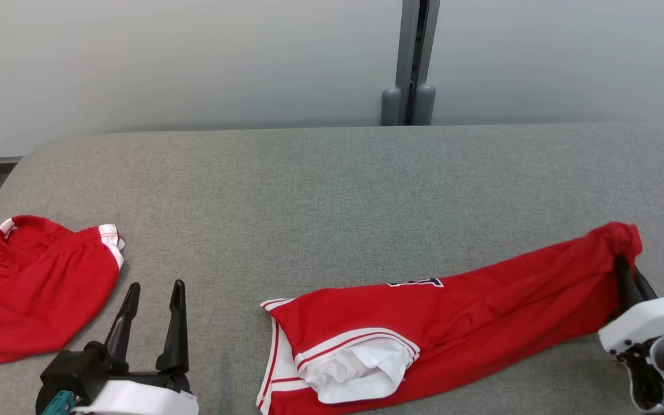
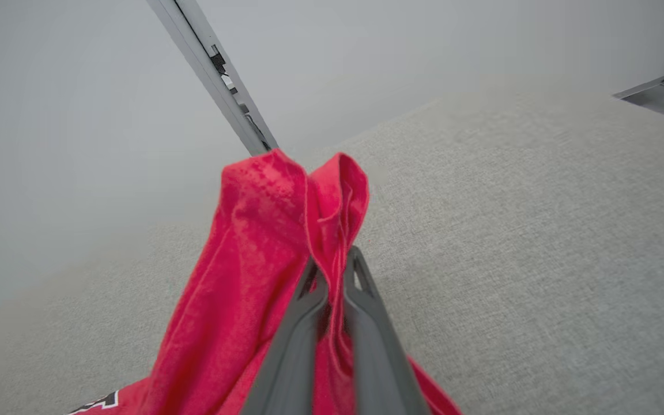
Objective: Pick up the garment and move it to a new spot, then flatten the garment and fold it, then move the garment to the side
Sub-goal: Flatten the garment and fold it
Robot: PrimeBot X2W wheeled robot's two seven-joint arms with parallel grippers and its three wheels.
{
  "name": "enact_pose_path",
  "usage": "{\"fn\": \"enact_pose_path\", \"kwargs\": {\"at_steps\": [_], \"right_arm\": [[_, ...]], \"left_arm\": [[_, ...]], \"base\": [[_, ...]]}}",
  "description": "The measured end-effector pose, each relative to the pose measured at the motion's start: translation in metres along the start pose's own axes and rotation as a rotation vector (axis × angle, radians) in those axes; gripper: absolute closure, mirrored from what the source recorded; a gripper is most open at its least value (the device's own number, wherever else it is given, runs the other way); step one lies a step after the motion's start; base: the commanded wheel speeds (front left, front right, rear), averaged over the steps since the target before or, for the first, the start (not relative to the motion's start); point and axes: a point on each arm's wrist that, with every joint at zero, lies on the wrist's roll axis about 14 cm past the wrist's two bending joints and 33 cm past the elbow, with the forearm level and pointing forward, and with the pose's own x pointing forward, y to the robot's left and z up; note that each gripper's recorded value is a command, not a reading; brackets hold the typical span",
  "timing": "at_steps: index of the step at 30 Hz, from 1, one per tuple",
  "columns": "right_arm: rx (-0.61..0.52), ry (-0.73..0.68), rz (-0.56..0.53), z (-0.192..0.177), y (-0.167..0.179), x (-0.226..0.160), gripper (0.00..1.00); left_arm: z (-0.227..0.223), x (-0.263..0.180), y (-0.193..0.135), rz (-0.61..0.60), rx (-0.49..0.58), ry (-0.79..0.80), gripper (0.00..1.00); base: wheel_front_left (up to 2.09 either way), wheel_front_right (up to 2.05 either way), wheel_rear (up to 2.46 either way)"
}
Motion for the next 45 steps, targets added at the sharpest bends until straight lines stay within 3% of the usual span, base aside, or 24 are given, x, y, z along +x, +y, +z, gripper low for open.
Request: {"fn": "enact_pose_path", "kwargs": {"at_steps": [9,20,30,43,44,45], "right_arm": [[-0.066,-0.081,0.293,0.005,0.099,-0.009,1.0],[-0.03,0.069,0.573,-0.047,0.207,-0.035,1.0],[-0.025,0.222,0.726,-0.094,0.27,-0.043,1.0],[-0.012,0.358,0.826,-0.134,0.299,-0.064,1.0],[-0.013,0.364,0.827,-0.136,0.299,-0.065,0.81],[-0.013,0.367,0.828,-0.137,0.299,-0.065,0.44]], "left_arm": [[0.003,-0.01,0.011,0.039,-0.004,-0.007,0.0],[0.002,-0.026,0.033,0.112,-0.009,-0.004,0.0],[0.006,-0.044,0.06,0.201,-0.004,-0.011,0.0],[0.006,-0.049,0.07,0.235,-0.008,-0.01,0.0],[0.006,-0.049,0.07,0.234,-0.008,-0.008,0.0],[0.005,-0.048,0.07,0.233,-0.008,-0.006,0.0]], "base": [[0.0,0.0,0.0],[0.0,0.0,0.0],[0.0,0.0,0.0],[0.0,0.0,0.0],[0.0,0.0,0.0],[0.0,0.0,0.0]]}}
